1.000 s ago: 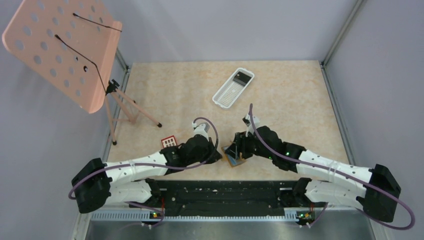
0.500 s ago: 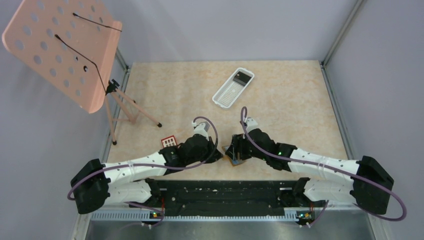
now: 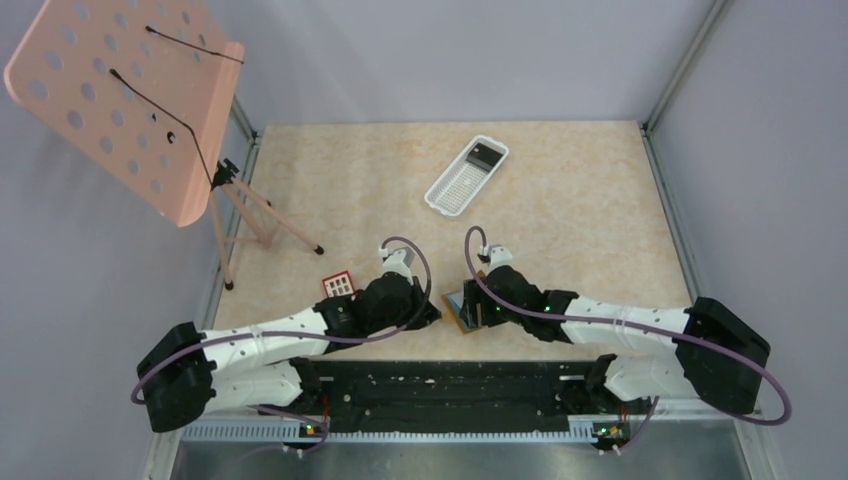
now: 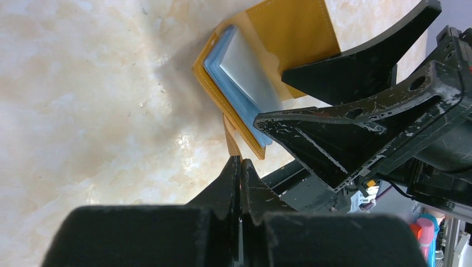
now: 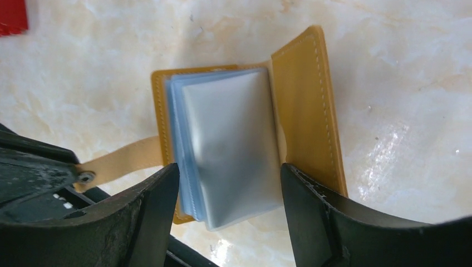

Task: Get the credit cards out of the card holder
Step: Open the card holder at the center of the board.

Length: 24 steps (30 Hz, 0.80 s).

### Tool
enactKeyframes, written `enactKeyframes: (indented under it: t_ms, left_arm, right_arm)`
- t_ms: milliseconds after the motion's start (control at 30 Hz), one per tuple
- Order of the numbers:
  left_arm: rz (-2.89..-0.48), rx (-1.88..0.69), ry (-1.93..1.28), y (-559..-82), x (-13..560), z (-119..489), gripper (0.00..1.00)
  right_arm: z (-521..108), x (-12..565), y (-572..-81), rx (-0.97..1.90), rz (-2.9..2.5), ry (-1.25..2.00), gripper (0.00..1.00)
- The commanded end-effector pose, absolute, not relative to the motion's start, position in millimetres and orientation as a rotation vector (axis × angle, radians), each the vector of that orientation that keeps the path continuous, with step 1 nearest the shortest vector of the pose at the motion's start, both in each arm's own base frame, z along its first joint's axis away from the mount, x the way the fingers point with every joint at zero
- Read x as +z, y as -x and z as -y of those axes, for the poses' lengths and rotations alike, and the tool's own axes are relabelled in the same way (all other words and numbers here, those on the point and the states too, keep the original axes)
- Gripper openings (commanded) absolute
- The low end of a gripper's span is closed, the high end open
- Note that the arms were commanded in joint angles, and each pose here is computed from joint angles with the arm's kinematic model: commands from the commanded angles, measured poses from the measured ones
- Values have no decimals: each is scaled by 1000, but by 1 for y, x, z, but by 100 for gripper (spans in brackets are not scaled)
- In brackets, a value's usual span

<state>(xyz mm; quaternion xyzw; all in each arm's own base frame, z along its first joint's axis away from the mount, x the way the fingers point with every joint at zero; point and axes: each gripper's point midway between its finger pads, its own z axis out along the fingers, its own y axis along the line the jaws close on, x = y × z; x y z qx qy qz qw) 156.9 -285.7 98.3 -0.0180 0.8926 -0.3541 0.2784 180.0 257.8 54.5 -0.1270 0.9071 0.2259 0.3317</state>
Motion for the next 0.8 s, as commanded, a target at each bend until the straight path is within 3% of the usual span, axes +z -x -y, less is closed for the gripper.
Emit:
enactKeyframes:
  t_ms: [0, 267, 500, 767]
  left_arm:
    - [-2366, -950, 88, -160, 100, 280, 0]
    - [-2386, -936, 106, -157, 89, 275, 0]
    - [-2393, -906, 115, -157, 84, 270, 0]
    - [-2412, -863, 120, -156, 76, 262, 0]
  right_arm:
    - [-257, 48, -185, 568, -2349, 340, 67]
    - [-260, 38, -185, 577, -2359, 349, 70]
    - [-249, 38, -191, 506, -2347, 318, 57]
    - [-231, 48, -196, 428, -2327, 263, 56]
